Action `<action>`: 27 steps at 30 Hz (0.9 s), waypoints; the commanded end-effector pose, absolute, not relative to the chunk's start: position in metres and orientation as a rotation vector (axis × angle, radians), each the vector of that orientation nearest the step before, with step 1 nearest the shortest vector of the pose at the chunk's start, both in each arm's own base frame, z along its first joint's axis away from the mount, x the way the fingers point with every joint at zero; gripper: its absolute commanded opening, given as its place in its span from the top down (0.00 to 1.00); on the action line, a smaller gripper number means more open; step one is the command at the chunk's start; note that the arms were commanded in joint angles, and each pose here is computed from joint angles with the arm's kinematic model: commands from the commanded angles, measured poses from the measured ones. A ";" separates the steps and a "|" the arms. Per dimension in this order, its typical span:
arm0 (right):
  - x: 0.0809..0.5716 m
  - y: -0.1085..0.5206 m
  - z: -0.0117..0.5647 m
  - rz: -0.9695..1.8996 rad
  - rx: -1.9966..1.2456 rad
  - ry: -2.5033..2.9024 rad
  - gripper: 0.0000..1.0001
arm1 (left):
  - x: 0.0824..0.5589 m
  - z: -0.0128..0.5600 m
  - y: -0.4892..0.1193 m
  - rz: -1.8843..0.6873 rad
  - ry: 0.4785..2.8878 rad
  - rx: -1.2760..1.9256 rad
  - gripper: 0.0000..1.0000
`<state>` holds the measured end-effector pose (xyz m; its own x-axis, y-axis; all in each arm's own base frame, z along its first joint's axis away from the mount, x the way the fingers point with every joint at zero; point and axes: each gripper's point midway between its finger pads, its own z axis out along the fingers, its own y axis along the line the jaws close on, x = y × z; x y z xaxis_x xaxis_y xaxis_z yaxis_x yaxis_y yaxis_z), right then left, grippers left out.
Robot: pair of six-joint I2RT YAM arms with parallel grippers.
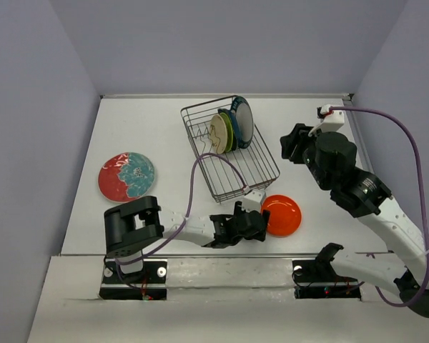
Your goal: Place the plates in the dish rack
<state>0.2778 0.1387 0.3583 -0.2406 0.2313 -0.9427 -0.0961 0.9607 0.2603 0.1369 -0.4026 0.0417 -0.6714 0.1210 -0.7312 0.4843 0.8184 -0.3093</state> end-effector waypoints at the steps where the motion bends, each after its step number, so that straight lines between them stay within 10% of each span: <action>1: 0.276 0.145 0.358 0.347 0.075 1.787 0.46 | 0.163 0.068 -0.426 -0.726 2.164 0.246 0.26; 17: 0.268 0.156 0.350 0.419 0.025 1.807 0.47 | 0.179 0.036 -0.442 -0.663 2.173 0.242 0.48; 27: 0.259 0.158 0.353 0.475 0.012 1.796 0.48 | 0.185 0.023 -0.438 -0.588 2.154 0.298 0.94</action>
<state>0.2649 0.1572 0.3400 -0.3097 0.2154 -0.9261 -0.2055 0.9358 0.2864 0.1753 -0.4484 0.0343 -0.6470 -0.0530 -0.7607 0.4051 0.8213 -0.4017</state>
